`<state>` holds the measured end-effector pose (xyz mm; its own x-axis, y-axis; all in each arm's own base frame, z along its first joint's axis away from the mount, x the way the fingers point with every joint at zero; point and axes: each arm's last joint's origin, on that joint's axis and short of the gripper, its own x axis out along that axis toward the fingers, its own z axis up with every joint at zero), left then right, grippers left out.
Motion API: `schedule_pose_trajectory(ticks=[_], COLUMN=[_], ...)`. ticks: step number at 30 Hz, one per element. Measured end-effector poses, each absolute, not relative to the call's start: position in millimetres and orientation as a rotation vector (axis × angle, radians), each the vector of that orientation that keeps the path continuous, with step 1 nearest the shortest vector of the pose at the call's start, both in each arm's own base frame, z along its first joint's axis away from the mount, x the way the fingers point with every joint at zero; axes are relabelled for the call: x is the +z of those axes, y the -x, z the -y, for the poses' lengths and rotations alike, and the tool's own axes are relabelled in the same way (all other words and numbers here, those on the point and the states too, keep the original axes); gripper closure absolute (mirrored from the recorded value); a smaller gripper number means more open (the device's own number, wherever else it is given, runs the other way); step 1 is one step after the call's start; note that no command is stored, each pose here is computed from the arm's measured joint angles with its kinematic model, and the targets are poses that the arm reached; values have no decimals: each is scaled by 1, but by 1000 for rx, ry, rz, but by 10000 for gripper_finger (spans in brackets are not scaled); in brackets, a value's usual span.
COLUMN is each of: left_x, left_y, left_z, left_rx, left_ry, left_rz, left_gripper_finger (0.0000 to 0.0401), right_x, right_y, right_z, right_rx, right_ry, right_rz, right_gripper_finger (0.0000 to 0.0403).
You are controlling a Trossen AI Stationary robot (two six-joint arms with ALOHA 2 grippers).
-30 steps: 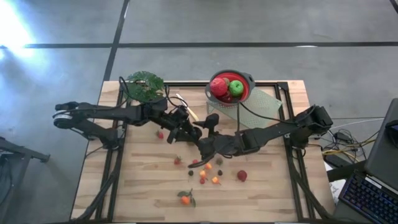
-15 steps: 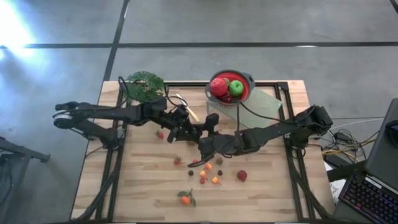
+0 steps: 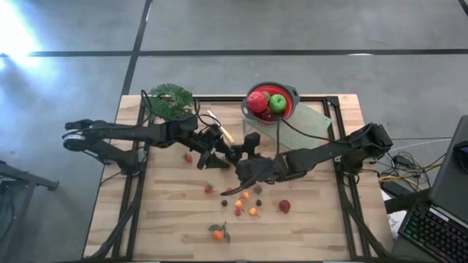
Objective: Pick & Place Fruit
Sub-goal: Put the plum into the red gray colander on the shelf
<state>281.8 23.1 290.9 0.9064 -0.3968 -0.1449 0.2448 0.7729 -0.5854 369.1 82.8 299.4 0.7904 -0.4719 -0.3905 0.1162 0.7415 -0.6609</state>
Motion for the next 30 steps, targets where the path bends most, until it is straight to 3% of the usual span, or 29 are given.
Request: schedule_pose_trajectory(ticks=[8,16,24,30], left_x=[291,291,292,292], left_y=[-281,-281,-281,-281], left_z=[-23,-23,-24,-24], left_rx=[-359,-356,-360,-359], left_ry=[579,571,541,540], left_rz=[-266,-263,-254,-253], left_gripper_finger=[29,30,30,30], right_x=[320,354,386,389], right_y=[-332,-283,-250,-240], right_z=[-70,-38,14,63], right_rx=[-372,-462,-615,-601], right_ry=[599,486,402,293], right_rz=[-683,-737,-671,-698], right_gripper_finger=[148,166,146,160])
